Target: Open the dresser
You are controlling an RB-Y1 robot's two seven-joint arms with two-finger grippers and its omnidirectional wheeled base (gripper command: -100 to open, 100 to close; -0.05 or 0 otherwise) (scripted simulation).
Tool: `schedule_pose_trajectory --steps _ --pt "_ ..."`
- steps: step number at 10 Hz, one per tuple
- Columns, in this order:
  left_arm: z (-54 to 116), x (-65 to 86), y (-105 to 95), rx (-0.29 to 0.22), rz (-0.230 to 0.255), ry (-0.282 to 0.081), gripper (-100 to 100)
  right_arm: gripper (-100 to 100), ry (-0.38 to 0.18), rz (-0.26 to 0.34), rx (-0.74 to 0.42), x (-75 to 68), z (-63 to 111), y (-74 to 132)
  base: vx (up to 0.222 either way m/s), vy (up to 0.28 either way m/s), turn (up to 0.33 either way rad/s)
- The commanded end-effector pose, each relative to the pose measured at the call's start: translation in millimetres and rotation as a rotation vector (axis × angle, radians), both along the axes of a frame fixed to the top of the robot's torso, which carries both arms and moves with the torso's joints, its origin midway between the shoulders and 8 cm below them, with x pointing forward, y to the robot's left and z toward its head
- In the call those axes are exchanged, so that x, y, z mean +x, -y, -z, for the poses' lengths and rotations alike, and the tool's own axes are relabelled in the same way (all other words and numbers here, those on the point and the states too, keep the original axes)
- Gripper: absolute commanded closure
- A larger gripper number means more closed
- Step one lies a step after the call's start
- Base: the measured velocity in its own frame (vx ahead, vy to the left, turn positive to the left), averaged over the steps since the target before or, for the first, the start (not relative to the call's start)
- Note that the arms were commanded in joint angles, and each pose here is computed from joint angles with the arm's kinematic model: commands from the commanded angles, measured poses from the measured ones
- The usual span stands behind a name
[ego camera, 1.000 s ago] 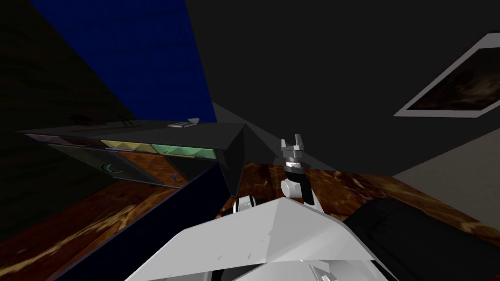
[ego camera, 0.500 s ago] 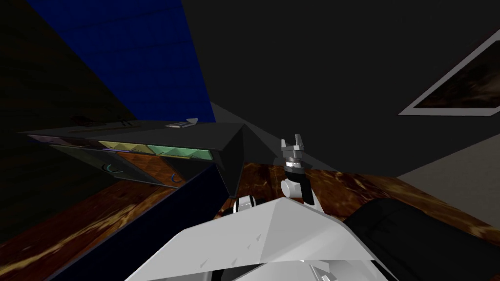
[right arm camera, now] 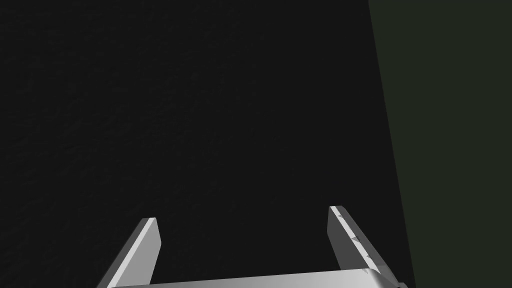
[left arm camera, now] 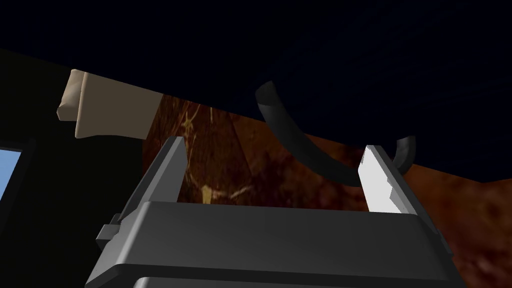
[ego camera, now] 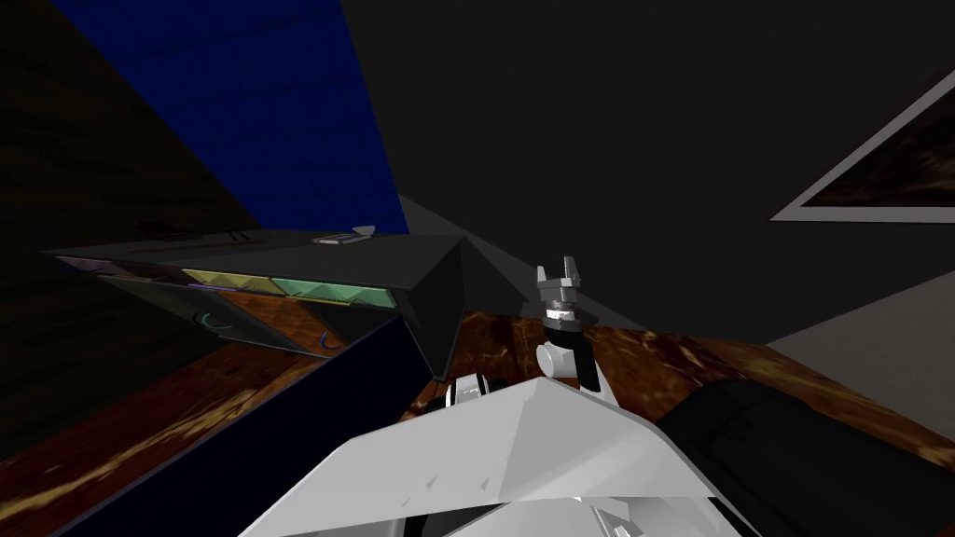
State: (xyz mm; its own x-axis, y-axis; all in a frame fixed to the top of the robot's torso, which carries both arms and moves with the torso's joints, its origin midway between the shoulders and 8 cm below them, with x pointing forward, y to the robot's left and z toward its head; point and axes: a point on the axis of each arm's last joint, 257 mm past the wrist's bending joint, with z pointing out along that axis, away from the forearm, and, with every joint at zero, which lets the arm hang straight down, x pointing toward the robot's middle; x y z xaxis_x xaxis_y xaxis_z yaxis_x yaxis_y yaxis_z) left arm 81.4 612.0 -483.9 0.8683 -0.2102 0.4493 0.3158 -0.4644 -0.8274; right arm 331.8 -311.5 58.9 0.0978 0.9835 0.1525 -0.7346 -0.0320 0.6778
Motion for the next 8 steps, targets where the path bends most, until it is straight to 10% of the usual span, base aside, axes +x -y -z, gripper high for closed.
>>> schedule_pose_trajectory --steps 1,3,4,8 --pt "-15.3 -0.2 -27.9 -0.002 0.012 -0.001 -100 0 0.0 0.0 0.0 0.0 0.0 0.0 0.018 -0.114 0.034" --pt "-19.6 -1.7 -33.2 0.001 0.014 0.0 -100 0 0.0 0.0 0.0 0.0 0.0 0.0 0.005 -0.089 0.021" --pt "-19.6 -1.8 -33.9 -0.002 0.014 -0.001 0 0 0.0 0.0 0.0 0.0 0.0 0.0 0.001 -0.013 -0.001" --pt "-19.5 -1.8 -33.7 -0.002 0.014 -0.001 0 0 0.0 0.0 0.0 0.0 0.0 0.0 0.0 -0.001 0.0"
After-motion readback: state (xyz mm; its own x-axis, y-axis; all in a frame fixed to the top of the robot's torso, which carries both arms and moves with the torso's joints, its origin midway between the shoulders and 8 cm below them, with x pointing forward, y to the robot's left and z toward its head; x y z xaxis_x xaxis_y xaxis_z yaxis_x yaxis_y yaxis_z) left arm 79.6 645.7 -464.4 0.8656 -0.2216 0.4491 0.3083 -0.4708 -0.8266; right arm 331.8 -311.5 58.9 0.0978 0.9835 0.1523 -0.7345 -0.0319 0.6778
